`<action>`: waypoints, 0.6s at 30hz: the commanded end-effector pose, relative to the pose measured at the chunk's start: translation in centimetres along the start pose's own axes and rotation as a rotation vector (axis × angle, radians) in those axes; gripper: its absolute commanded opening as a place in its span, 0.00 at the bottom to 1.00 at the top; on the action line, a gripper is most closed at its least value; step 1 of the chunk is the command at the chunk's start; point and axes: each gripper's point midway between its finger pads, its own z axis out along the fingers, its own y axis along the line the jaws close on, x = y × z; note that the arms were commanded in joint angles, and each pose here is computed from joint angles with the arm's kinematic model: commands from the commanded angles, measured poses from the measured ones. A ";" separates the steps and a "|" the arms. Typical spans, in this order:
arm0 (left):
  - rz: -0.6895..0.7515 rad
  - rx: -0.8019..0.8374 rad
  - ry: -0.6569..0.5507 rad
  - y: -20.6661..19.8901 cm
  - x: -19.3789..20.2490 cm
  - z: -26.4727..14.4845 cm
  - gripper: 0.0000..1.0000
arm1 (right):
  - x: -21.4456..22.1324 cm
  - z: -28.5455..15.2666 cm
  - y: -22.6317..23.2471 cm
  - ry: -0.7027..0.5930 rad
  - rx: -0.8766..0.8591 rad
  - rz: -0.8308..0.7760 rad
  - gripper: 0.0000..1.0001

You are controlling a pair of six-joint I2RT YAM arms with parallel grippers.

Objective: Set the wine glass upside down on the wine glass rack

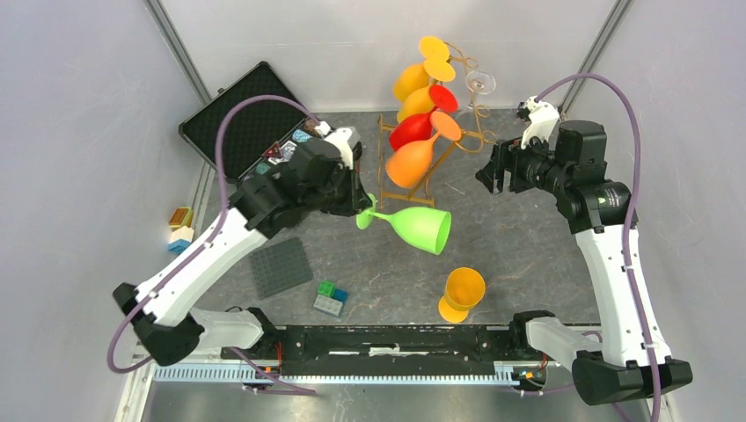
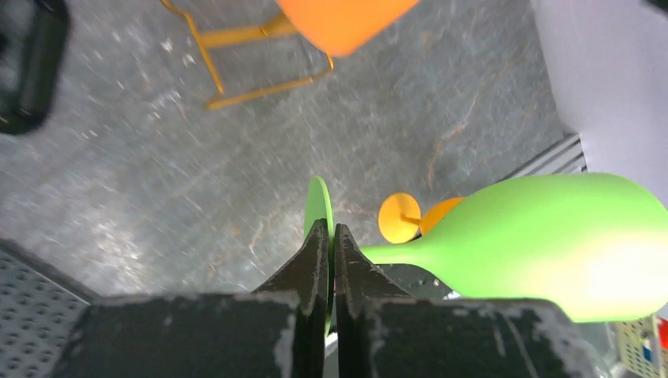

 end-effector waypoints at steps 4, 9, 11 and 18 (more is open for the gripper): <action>0.165 -0.070 -0.223 1.6 -4.1 -4.2 0.02 | -0.7 0.1 1.0 -0.026 -0.055 0.003 0.78; 0.138 -0.085 -0.220 2.3 -3.3 -4.0 0.02 | 0.2 1.8 1.0 -0.001 -0.092 0.019 0.76; 0.138 -0.081 -0.220 2.4 -3.1 -4.0 0.02 | 0.7 3.4 0.3 0.019 -0.078 0.036 0.76; 0.125 -0.098 -0.217 3.3 -2.0 -3.5 0.02 | -1.1 9.1 -1.8 0.009 -0.056 0.059 0.75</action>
